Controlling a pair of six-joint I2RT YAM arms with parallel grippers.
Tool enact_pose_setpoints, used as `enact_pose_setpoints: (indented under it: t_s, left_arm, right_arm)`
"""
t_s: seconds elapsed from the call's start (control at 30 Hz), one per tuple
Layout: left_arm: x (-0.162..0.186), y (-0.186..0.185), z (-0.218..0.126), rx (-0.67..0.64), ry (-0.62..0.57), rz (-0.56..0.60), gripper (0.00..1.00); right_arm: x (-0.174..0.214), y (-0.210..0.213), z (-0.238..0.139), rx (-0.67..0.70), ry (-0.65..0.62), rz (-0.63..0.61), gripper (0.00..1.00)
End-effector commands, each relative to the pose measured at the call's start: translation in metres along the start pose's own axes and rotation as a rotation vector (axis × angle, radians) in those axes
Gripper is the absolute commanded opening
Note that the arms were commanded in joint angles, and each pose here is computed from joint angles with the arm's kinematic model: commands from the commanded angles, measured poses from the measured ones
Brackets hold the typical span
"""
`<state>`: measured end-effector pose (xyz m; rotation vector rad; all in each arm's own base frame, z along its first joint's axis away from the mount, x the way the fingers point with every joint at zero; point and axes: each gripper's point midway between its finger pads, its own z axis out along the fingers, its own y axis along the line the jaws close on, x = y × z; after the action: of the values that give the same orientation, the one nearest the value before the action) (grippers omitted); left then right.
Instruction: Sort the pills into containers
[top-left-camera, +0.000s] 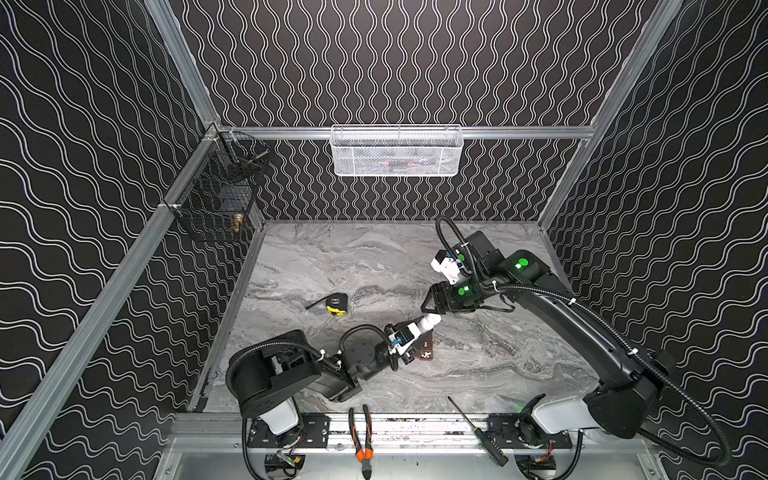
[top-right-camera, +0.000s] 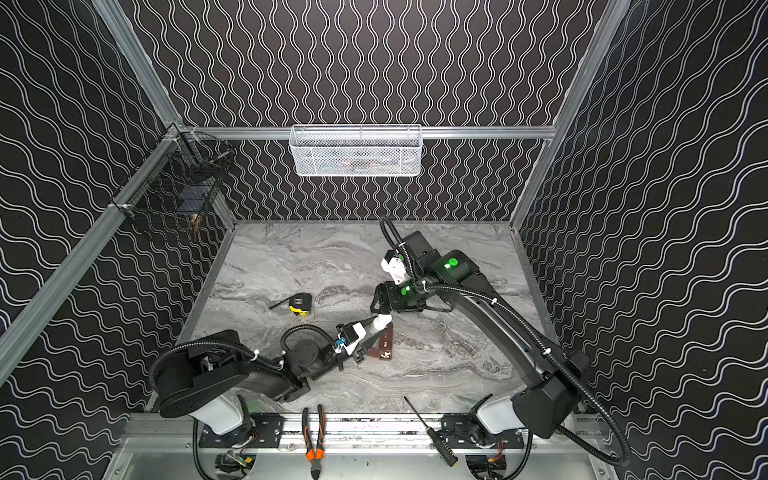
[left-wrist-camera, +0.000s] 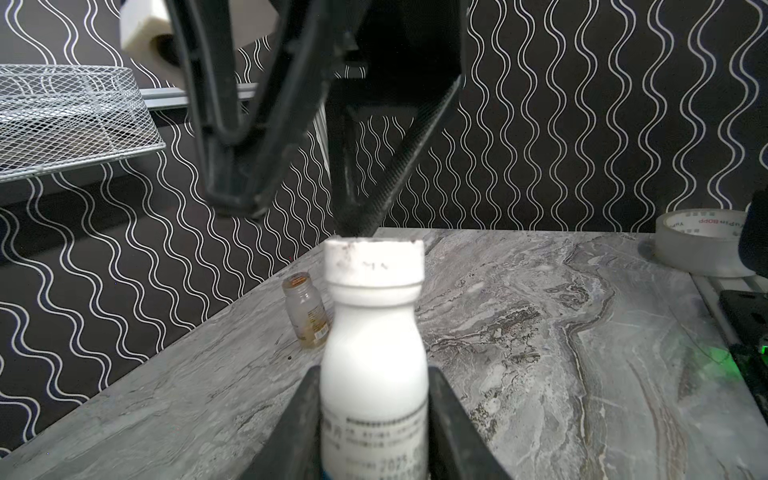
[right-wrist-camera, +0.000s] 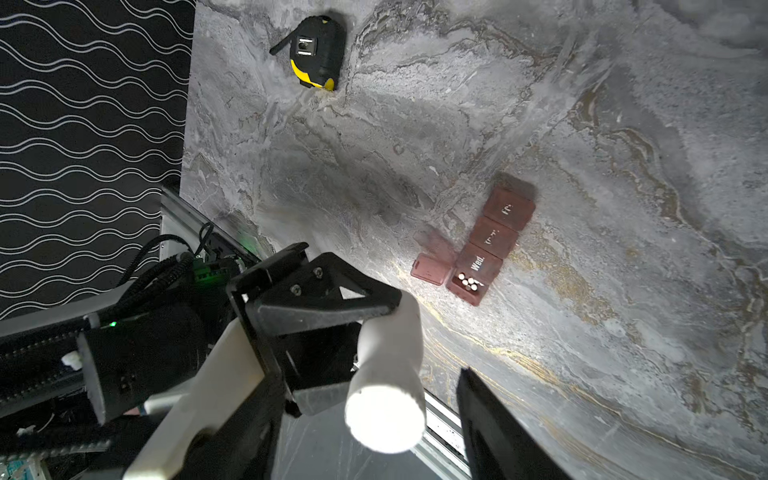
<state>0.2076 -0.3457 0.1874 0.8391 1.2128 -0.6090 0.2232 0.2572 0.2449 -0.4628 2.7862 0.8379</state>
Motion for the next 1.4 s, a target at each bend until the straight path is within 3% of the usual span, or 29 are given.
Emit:
enact_pose_setpoints:
  t_s: [0.0,0.9,1.2,1.37]
  left_arm:
    - [-0.011,0.001,0.000,0.000,-0.043,-0.006,0.00]
    - [-0.009,0.003,0.003,-0.011,-0.040,0.005,0.00]
    - [-0.013,0.002,0.000,0.003,-0.049,-0.008,0.00]
    - [-0.015,0.001,-0.003,0.010,-0.054,-0.018,0.00]
  right_arm:
    - [0.002,0.004,0.002,-0.027,0.015,-0.016,0.68]
    - [0.036,0.023,-0.011,-0.139,0.047,-0.039,0.62]
    - [0.018,-0.006,-0.009,0.052,-0.015,-0.031,0.62]
    - [0.022,-0.011,-0.001,0.081,0.037,-0.071,0.56]
